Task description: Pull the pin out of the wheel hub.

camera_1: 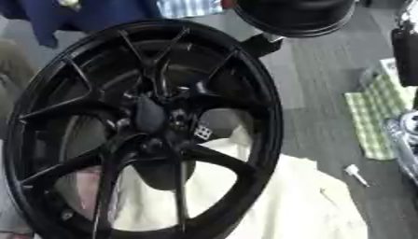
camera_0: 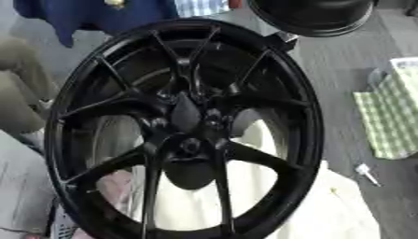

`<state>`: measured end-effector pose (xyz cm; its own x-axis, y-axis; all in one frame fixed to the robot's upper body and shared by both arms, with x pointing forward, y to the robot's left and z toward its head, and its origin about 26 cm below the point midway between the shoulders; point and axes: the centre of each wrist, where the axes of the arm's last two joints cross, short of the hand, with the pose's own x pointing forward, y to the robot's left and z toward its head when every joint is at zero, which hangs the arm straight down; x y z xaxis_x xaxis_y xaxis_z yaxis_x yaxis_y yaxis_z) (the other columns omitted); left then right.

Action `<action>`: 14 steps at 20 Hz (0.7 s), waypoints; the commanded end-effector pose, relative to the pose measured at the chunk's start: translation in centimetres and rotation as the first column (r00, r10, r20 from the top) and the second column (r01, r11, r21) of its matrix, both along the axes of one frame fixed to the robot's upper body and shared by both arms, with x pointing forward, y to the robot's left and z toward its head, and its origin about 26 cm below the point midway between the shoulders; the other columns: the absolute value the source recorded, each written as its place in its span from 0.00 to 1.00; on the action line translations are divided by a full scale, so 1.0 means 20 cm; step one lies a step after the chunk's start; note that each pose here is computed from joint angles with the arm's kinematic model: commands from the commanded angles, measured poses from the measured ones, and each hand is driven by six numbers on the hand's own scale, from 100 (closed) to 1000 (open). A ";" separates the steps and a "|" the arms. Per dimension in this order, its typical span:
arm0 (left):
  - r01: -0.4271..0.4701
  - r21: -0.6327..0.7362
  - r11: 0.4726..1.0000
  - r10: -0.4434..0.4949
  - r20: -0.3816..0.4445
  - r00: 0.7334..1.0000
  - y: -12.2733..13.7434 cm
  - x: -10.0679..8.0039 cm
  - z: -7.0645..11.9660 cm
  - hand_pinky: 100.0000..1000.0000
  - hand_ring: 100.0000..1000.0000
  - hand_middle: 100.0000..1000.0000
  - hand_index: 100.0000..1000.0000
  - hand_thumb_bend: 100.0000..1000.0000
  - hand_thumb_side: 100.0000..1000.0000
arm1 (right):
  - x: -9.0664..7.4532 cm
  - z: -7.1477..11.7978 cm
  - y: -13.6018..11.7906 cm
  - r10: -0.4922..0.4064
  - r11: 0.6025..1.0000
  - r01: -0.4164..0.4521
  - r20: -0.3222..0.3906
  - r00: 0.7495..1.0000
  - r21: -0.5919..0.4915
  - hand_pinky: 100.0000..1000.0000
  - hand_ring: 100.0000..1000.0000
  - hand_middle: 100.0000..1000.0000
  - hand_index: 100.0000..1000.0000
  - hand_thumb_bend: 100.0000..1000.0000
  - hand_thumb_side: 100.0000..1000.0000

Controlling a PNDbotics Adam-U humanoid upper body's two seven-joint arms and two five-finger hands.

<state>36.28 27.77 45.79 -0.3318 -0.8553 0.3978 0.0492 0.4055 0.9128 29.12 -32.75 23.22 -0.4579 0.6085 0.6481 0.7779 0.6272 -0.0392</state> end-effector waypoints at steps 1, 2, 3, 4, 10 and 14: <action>-0.218 -0.113 0.969 0.227 0.080 0.971 0.33 -0.05 0.06 0.66 0.49 0.25 0.47 0.00 0.12 | -0.02 0.06 -0.02 -0.023 0.999 0.025 0.043 0.999 -0.037 0.48 0.51 0.51 0.69 0.00 0.51; -0.279 -0.146 0.949 0.292 0.078 0.953 0.43 -0.04 0.03 0.66 0.49 0.25 0.47 0.00 0.12 | -0.02 0.06 -0.02 -0.025 0.999 0.027 0.045 0.999 -0.038 0.48 0.51 0.51 0.69 0.00 0.51; -0.343 -0.169 0.924 0.358 0.071 0.931 0.53 -0.03 0.00 0.67 0.50 0.26 0.48 0.00 0.11 | -0.02 0.06 -0.02 -0.027 0.999 0.029 0.048 0.998 -0.040 0.48 0.51 0.51 0.69 0.00 0.51; -0.406 -0.183 0.895 0.423 0.069 0.903 0.62 -0.03 -0.04 0.67 0.50 0.26 0.48 0.00 0.10 | -0.02 0.07 -0.02 -0.028 0.999 0.030 0.051 0.998 -0.041 0.48 0.51 0.51 0.69 0.00 0.51; -0.576 -0.201 0.792 0.589 0.004 0.808 0.98 -0.03 -0.26 0.74 0.60 0.44 0.67 0.00 0.24 | -0.02 0.08 -0.03 -0.034 0.998 0.037 0.065 0.997 -0.041 0.49 0.51 0.51 0.69 0.00 0.51; -0.522 -0.141 0.841 0.513 -0.096 0.853 1.06 -0.04 -0.35 0.88 0.82 0.75 0.90 0.30 0.68 | -0.02 0.08 -0.02 -0.034 0.998 0.037 0.068 0.997 -0.043 0.49 0.51 0.51 0.69 0.00 0.51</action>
